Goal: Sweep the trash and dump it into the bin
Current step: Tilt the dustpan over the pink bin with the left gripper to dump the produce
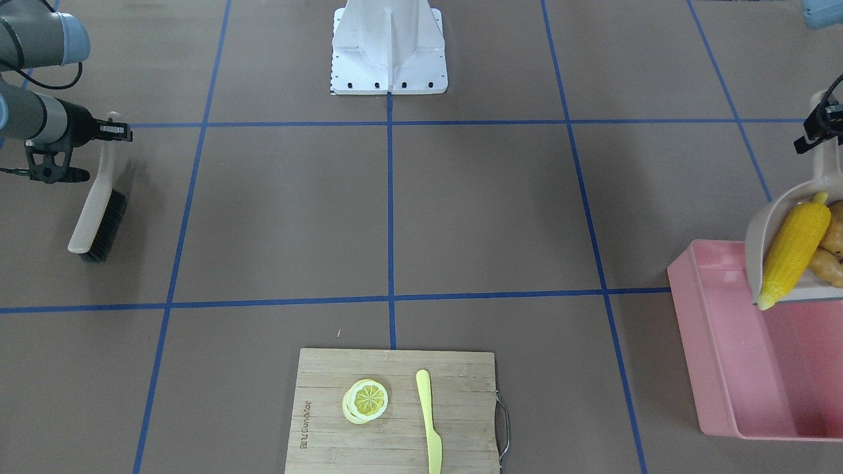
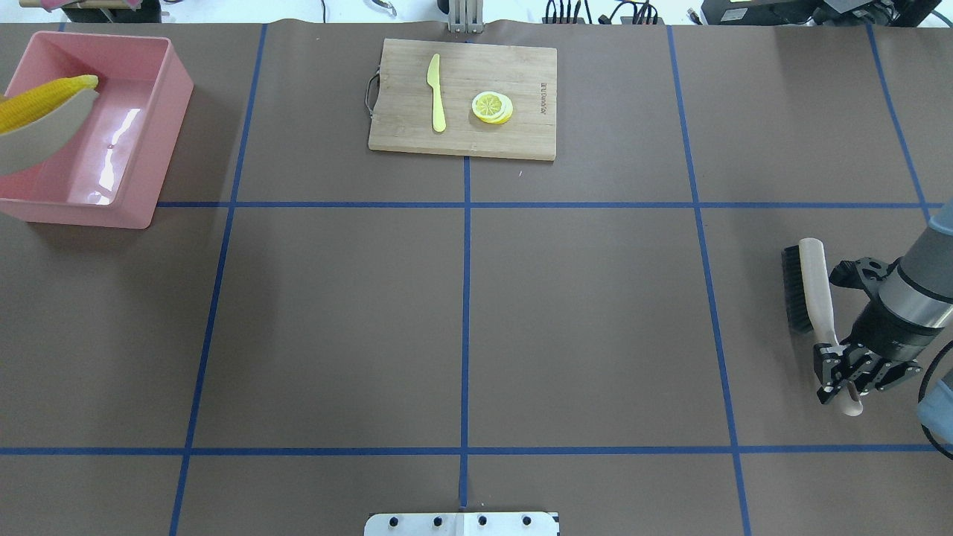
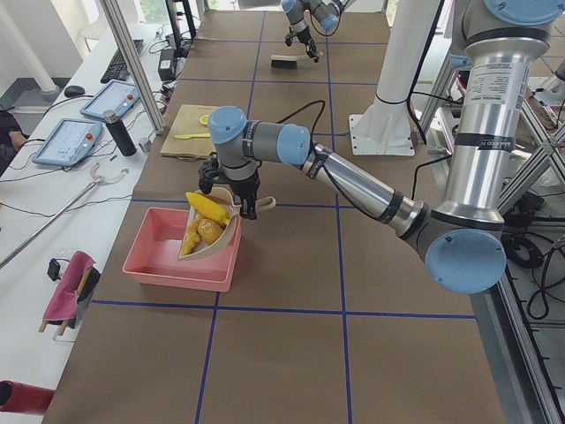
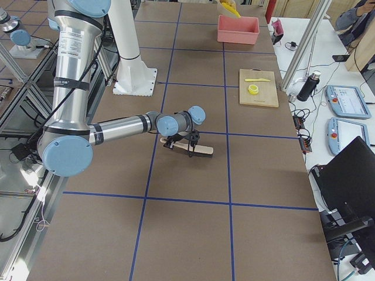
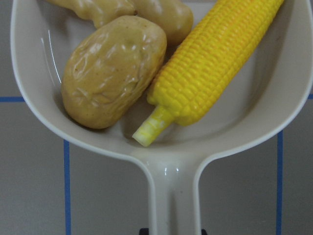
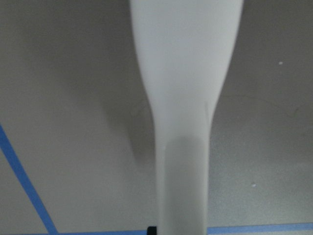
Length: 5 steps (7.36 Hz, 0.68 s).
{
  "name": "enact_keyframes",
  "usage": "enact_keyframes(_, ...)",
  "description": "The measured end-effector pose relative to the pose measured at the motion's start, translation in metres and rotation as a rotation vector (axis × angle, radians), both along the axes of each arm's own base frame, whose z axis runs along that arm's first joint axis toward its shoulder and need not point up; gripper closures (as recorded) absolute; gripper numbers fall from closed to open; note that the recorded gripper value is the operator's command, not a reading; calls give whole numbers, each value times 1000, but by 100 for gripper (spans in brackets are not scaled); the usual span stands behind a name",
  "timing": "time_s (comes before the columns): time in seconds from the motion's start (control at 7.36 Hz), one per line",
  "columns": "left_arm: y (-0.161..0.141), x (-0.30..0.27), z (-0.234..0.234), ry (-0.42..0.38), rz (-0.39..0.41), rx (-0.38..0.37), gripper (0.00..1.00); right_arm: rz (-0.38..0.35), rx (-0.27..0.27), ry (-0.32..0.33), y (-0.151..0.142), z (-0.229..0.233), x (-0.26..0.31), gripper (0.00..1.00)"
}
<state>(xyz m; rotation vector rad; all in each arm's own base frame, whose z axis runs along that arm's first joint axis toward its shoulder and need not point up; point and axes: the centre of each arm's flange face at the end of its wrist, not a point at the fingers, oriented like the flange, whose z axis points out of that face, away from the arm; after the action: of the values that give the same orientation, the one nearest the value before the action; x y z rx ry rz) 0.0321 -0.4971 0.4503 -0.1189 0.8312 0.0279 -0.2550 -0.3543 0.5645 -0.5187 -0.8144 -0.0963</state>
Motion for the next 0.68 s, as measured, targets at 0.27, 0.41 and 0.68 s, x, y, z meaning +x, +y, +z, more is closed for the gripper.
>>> enact_keyframes(0.27, -13, 8, -2, 16, 38, -86, 100, -1, -3, 5, 0, 1, 0, 64)
enact_keyframes(0.41, -21, 11, -4, 20, 56, -110, 100, 0, -8, 10, 0, 2, 0, 46)
enact_keyframes(0.68, -40, 15, -3, 24, 106, -162, 100, 0, -10, 14, 0, 1, 0, 15)
